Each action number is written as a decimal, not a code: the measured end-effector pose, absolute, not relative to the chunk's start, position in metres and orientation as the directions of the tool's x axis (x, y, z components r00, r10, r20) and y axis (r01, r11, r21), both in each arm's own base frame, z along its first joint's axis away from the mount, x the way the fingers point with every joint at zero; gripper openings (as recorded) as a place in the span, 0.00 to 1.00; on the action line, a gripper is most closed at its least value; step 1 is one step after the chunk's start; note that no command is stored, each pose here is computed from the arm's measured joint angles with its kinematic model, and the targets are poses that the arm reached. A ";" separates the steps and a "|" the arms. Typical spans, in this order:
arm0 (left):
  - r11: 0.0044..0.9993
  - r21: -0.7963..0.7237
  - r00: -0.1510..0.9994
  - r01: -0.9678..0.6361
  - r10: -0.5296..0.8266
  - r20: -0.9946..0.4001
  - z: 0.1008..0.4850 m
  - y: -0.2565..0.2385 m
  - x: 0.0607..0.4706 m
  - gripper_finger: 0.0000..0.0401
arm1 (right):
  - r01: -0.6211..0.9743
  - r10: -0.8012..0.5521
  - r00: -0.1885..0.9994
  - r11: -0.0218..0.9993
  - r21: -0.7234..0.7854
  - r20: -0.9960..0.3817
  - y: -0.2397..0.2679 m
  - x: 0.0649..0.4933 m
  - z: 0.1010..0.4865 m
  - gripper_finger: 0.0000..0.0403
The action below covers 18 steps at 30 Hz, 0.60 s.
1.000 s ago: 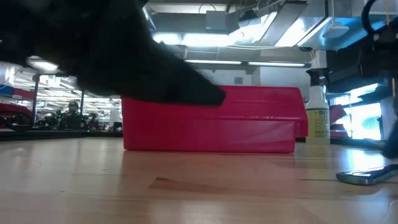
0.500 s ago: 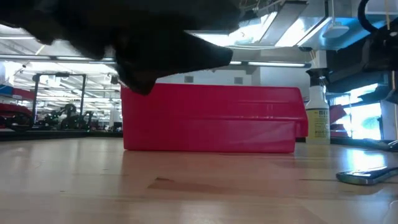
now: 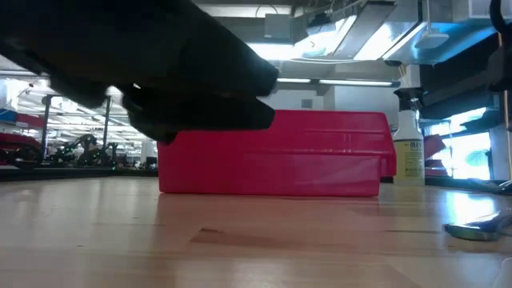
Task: Sort silverware
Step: Put the purple table knife into the bottom red bin
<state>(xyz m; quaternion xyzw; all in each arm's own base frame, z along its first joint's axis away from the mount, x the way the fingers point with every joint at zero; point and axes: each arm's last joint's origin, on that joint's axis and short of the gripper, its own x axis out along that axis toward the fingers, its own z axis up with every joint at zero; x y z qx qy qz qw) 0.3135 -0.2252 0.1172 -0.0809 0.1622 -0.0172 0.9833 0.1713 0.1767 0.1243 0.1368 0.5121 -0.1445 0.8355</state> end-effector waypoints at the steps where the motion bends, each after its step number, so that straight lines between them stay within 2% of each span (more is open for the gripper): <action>1: 0.987 -0.163 0.947 0.004 -0.056 -0.316 0.117 -0.224 0.315 0.44 | 0.363 -0.092 0.451 0.928 0.088 -0.888 0.178 0.173 0.125 0.00; 3: 0.986 -0.166 0.948 -0.005 -0.048 -0.315 0.117 -0.221 0.316 0.44 | 0.304 -0.043 0.476 0.945 0.119 -0.878 0.182 0.176 0.126 0.00; 6: 0.986 -0.168 0.948 -0.016 -0.039 -0.316 0.117 -0.218 0.319 0.44 | 0.219 0.050 0.448 0.962 0.164 -0.893 0.187 0.178 0.127 0.00; 11: 0.986 -0.164 0.943 -0.020 -0.036 -0.331 0.116 -0.215 0.320 0.44 | 0.089 0.133 0.457 0.977 0.194 -0.879 0.194 0.183 0.132 0.00; 18: 0.987 -0.160 0.940 -0.020 -0.036 -0.340 0.115 -0.215 0.320 0.44 | -0.151 0.321 0.499 0.947 0.283 -0.805 0.202 0.202 0.135 0.00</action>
